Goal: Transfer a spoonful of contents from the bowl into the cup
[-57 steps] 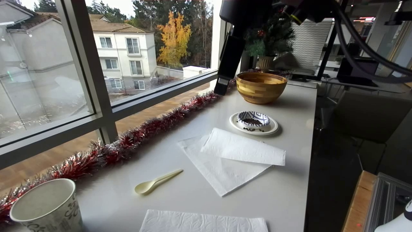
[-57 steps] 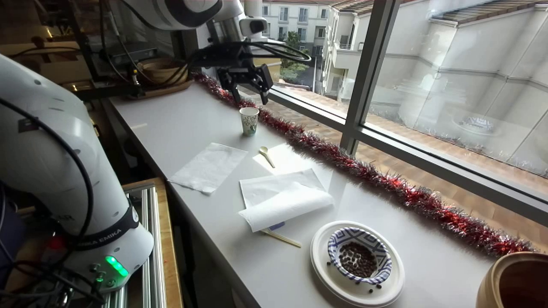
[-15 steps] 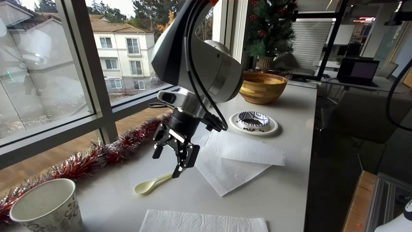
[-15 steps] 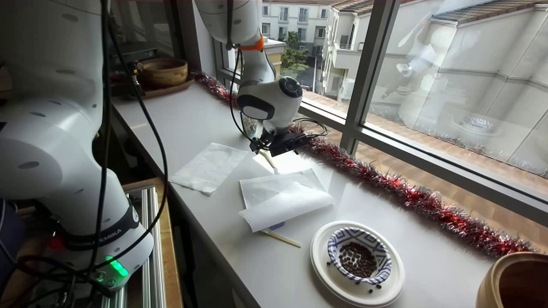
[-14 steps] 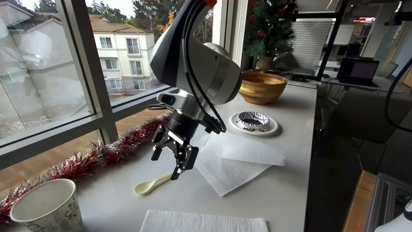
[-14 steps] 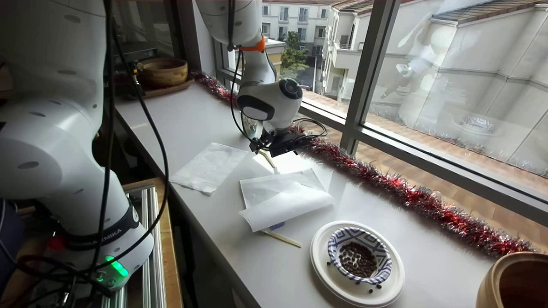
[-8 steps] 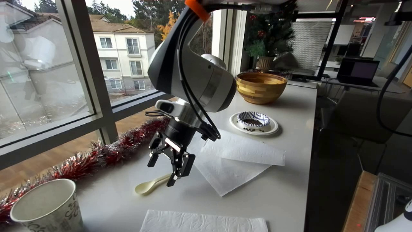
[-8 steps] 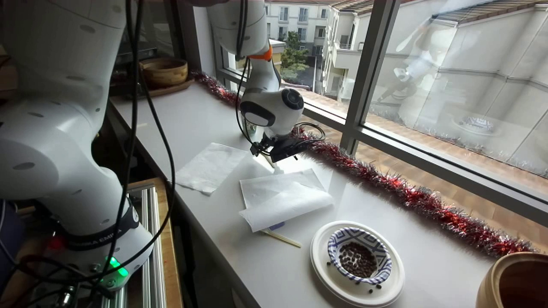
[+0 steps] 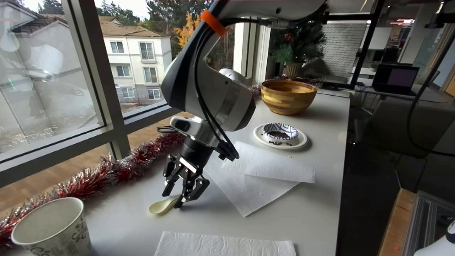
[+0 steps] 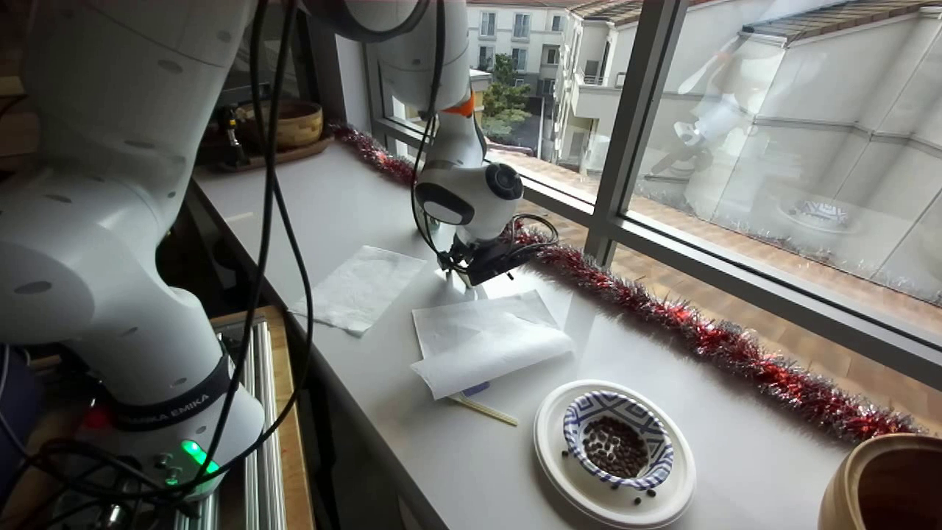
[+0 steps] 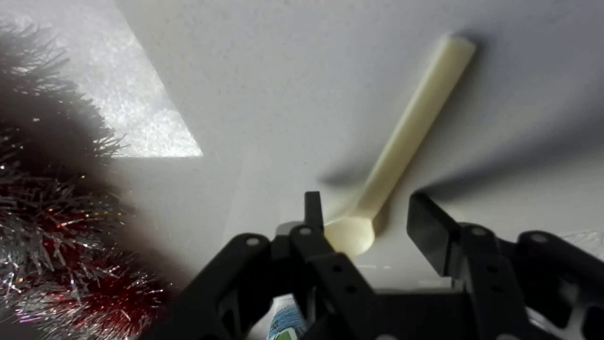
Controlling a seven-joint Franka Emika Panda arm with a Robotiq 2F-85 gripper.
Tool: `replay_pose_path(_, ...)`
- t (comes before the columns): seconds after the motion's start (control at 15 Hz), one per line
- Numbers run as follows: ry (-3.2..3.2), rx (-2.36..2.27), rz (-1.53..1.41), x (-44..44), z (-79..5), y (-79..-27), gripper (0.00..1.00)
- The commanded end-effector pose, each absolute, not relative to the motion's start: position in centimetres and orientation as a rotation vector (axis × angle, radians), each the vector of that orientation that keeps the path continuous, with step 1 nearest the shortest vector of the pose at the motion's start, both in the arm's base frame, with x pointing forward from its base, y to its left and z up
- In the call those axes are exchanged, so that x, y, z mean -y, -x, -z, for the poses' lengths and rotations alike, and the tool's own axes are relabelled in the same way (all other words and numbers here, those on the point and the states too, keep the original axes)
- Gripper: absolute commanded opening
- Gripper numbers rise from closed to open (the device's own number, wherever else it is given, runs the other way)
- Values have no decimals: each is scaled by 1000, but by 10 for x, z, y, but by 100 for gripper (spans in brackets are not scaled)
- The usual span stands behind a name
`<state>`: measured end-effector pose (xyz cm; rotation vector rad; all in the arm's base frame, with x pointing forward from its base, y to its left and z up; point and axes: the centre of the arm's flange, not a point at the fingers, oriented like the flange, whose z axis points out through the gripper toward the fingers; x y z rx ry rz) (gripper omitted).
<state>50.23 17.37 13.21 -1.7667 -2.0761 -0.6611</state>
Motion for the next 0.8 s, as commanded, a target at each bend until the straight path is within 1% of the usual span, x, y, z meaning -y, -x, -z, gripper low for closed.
replay_pose_path(0.0,1760,2068,708,-171,-122,-505,39)
replay_pose_path(0.07,1761,2066,711,-170,-122,-506,39)
replay_pose_path(0.13,1761,2062,712,-169,-123,-506,34)
replay_pose_path(0.2,1764,2061,711,-168,-124,-506,26)
replay_pose_path(0.27,1772,2052,704,-167,-127,-506,12)
replay_pose_path(0.33,1787,2037,693,-164,-132,-505,4)
replay_pose_path(0.4,1814,2009,677,-160,-140,-502,0)
replay_pose_path(0.47,1854,1978,673,-156,-147,-500,0)
replay_pose_path(0.53,1889,1949,669,-150,-160,-496,4)
replay_pose_path(0.73,2015,1831,631,-125,-197,-478,4)
